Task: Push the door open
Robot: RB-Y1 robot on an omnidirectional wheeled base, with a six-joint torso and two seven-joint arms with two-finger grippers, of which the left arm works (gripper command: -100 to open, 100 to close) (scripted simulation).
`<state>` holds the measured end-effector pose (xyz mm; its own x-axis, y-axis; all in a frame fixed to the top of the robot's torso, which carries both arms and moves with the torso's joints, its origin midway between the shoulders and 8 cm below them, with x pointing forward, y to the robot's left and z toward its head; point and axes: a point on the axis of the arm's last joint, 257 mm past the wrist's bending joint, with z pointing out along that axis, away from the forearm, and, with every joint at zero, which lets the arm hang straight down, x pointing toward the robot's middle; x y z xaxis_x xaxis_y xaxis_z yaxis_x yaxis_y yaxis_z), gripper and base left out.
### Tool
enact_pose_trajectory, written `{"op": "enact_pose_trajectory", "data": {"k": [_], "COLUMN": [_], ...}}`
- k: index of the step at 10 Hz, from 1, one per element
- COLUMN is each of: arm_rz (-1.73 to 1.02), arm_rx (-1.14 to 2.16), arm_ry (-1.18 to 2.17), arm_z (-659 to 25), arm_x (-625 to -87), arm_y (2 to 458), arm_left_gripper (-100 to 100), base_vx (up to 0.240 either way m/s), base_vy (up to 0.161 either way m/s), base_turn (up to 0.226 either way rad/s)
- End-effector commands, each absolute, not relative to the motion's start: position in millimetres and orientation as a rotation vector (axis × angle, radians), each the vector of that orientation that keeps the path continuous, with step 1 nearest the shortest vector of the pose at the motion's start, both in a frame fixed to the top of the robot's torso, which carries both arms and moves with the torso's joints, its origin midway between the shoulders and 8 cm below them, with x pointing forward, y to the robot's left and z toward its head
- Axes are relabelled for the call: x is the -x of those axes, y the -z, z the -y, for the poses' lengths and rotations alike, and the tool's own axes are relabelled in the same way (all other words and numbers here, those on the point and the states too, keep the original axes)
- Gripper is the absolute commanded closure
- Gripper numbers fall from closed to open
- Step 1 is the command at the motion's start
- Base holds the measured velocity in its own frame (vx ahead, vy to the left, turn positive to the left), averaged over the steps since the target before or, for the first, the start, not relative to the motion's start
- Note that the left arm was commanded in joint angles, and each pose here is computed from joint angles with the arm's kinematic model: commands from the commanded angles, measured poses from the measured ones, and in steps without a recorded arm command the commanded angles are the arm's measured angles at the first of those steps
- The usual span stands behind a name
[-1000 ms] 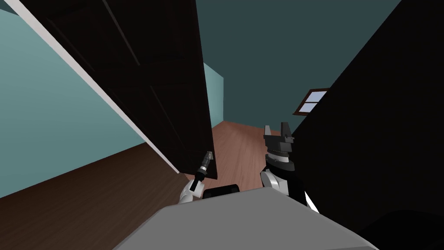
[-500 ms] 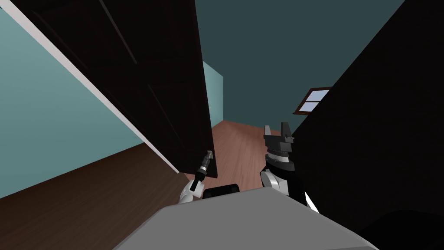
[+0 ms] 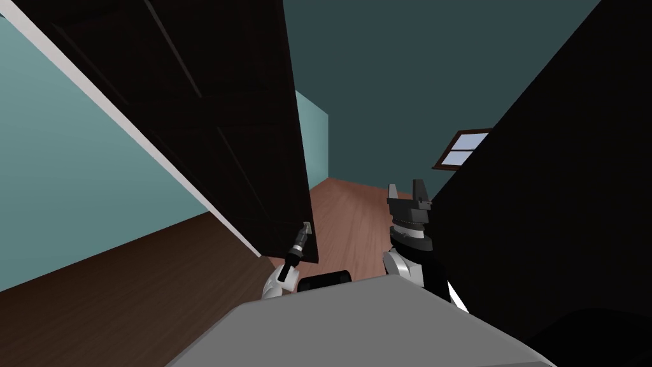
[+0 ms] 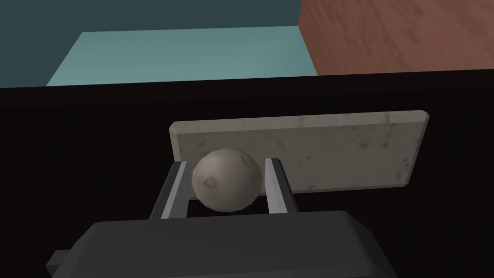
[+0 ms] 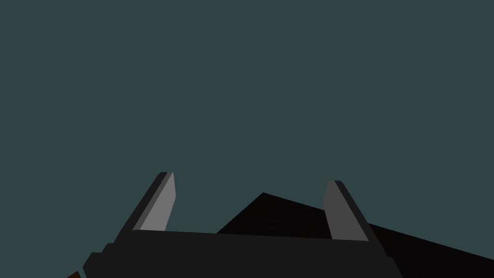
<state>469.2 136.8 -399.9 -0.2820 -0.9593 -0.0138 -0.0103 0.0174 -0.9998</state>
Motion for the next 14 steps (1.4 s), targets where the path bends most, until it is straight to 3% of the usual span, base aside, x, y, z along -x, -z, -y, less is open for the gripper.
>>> {"op": "enact_pose_trajectory", "data": {"k": [1, 12, 13, 14], "arm_rz": [-1.407, -1.332, -1.344, -1.344], "arm_rx": [1.054, 1.105, 1.109, 1.11], "arm_ry": [1.381, 1.291, 1.296, 1.297], "arm_z": [-152, -203, -194, -192], "arm_x": [-475, -484, -480, -480], "arm_y": [394, 393, 396, 396], "arm_left_gripper": [100, 100, -100, -100], "base_vx": [0.132, 0.129, -0.06, -0.203], "base_vy": [-0.073, -0.064, -0.011, -0.002], "base_turn": [0.022, 0.046, 0.118, 0.099]}}
